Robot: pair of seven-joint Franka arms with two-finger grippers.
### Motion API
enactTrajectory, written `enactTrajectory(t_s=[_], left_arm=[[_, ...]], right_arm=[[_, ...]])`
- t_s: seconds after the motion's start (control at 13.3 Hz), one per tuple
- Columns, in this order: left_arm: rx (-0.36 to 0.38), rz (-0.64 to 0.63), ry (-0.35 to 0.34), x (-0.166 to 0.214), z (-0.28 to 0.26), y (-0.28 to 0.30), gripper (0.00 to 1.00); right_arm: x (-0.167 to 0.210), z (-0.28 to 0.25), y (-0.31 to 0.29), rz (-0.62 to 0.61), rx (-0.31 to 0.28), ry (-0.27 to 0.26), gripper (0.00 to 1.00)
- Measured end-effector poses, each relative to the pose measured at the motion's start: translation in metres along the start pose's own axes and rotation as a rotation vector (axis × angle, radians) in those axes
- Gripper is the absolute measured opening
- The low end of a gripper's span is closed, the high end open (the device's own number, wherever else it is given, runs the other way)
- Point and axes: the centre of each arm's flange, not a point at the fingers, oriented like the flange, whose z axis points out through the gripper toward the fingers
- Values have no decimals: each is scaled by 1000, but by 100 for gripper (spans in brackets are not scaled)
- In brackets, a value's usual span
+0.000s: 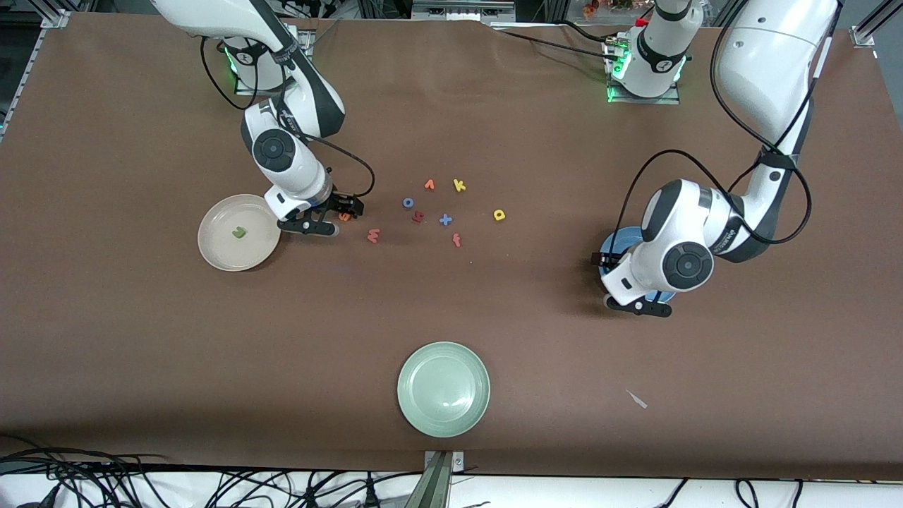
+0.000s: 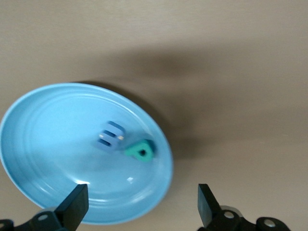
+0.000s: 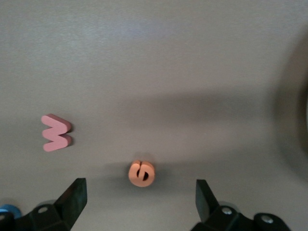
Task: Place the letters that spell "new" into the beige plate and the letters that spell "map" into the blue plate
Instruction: 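Grasp the yellow D and orange 6 with the left and right grippers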
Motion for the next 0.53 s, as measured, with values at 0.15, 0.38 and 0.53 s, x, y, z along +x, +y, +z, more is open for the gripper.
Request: enactTrajectory(t_s=[0.15,0.38,0.53], left_arm=[[-10,-52,1,-12,-14,37,100],[-25,-152,-14,-36,-16,102,98],[-26,-198,-21,-51,-7,135,94]], right_arm=[[-8,8,-2,-9,15,23,100],[-18,18,-1,-22,14,24,100],[-24,24,-5,-37,13,24,100]])
